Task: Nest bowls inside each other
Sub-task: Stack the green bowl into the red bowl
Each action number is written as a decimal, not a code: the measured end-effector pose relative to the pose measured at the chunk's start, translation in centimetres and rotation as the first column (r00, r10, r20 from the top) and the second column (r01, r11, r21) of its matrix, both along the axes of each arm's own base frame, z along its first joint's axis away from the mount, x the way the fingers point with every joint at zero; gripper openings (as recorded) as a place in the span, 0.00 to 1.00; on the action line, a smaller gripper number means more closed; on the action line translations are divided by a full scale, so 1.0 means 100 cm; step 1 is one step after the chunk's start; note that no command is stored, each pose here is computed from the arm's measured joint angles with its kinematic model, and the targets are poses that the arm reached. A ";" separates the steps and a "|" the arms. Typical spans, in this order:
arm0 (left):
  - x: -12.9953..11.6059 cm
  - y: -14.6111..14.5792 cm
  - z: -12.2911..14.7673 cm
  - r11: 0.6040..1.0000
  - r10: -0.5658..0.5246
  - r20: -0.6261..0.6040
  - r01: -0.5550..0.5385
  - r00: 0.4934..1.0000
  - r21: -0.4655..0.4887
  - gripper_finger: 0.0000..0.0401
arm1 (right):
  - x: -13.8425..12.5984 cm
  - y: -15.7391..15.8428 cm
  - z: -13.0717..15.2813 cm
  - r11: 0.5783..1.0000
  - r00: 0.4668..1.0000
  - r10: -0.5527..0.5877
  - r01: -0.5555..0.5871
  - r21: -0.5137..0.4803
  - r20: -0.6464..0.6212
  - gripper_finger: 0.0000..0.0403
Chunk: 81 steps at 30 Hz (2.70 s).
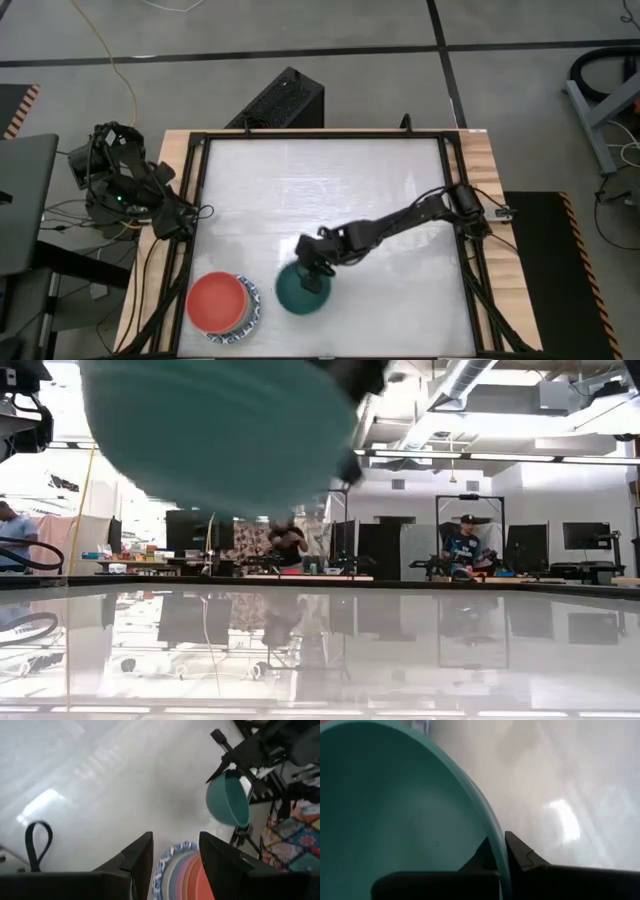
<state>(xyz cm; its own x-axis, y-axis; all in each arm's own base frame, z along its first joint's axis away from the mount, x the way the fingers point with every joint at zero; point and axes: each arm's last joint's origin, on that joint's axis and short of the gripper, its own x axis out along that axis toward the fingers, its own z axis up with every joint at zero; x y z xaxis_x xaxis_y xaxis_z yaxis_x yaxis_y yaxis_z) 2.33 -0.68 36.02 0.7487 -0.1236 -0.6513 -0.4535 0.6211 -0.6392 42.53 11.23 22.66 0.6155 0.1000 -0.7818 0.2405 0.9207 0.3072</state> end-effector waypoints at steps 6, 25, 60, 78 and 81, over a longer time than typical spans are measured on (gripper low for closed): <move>0.001 0.002 0.001 0.998 0.028 0.055 -0.030 0.998 0.046 0.37 | 0.023 -0.031 0.051 0.993 0.974 -0.120 0.121 0.008 0.193 0.03; 0.003 0.005 0.004 0.979 0.051 0.186 -0.086 0.981 0.183 0.37 | 0.049 -0.051 0.142 0.939 0.619 -0.338 0.276 0.206 0.709 0.03; 0.002 0.003 0.002 0.986 -0.005 0.120 -0.015 0.993 0.166 0.37 | 0.098 0.028 0.114 0.937 0.677 -0.341 0.191 0.291 0.653 0.03; 0.002 0.005 0.002 0.978 -0.035 0.130 0.007 0.991 0.210 0.37 | 0.129 0.039 0.054 0.905 0.726 -0.348 0.094 0.416 0.593 0.03; 0.002 0.005 0.002 0.978 -0.035 0.131 0.007 0.991 0.211 0.37 | 0.128 0.038 0.057 0.906 0.736 -0.327 0.065 0.419 0.593 0.03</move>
